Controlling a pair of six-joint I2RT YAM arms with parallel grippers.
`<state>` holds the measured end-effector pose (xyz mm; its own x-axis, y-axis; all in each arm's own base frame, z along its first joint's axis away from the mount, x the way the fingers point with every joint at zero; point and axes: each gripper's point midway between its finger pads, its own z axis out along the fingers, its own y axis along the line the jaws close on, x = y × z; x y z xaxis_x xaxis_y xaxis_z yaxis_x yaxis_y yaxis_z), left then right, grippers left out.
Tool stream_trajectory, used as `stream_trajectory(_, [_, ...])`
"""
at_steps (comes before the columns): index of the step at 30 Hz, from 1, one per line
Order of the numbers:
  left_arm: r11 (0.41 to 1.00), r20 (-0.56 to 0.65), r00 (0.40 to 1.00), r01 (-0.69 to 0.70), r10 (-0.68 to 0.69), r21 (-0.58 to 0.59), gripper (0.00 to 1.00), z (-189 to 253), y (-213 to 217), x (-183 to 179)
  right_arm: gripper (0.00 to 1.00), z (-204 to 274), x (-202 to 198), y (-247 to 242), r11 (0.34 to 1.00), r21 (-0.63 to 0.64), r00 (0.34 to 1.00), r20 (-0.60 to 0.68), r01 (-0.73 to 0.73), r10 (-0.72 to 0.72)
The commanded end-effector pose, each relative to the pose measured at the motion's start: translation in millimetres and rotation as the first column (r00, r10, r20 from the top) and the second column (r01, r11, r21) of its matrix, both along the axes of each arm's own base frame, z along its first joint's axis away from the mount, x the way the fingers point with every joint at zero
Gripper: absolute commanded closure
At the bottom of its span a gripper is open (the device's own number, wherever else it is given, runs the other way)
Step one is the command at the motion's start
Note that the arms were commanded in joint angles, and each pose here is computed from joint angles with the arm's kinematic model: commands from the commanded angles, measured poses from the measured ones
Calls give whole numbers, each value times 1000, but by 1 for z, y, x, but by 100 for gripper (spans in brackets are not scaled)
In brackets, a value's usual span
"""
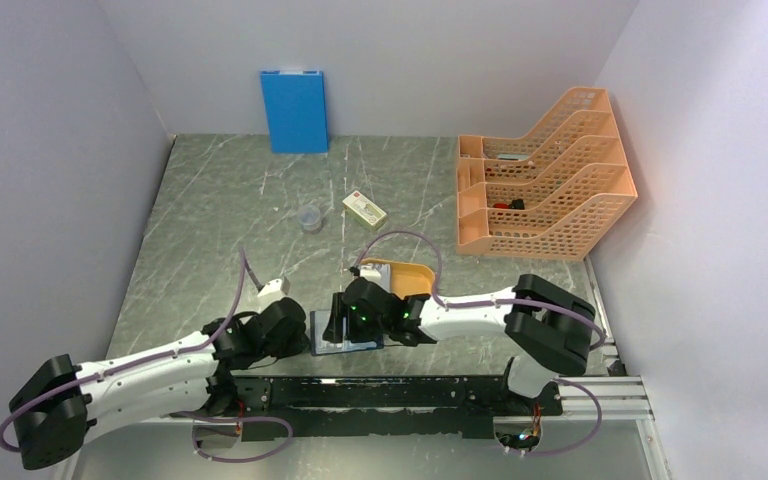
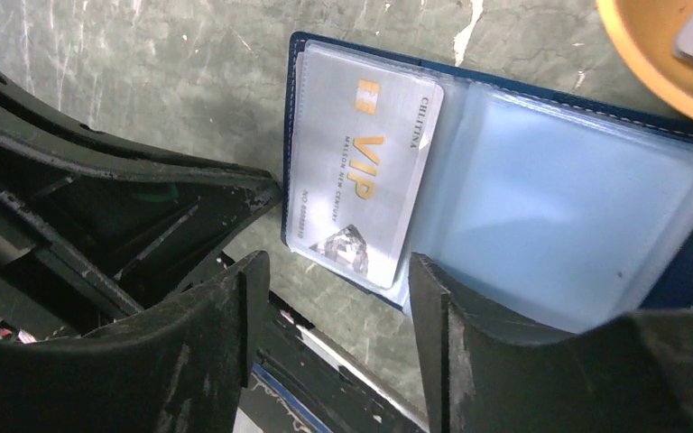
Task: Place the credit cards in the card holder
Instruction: Insert the credit card into the card holder.
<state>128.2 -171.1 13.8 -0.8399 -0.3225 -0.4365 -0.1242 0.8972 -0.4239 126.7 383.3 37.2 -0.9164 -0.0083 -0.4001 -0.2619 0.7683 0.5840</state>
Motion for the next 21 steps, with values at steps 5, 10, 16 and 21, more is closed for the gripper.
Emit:
stream_trajectory(5, [993, 10, 1000, -27, 26, 116, 83, 5, 26, -1, 36, 37, 10, -14, 999, -28, 995, 91, 28, -26])
stream_trajectory(10, [996, 64, 998, -33, 28, 87, 70, 36, 23, 7, 38, 91, 41, -51, 990, -18, 963, 235, 139, -131])
stream_trajectory(16, [999, 183, 983, 29, -21, -44, 40, 82, 1, 19, 38, 106, 104, -120, 949, 12, 894, 333, 315, -301])
stream_trajectory(21, [993, 330, 942, 93, -65, -69, 21, 131, -16, 40, 40, 91, 134, -141, 957, 46, 923, 256, 286, -288])
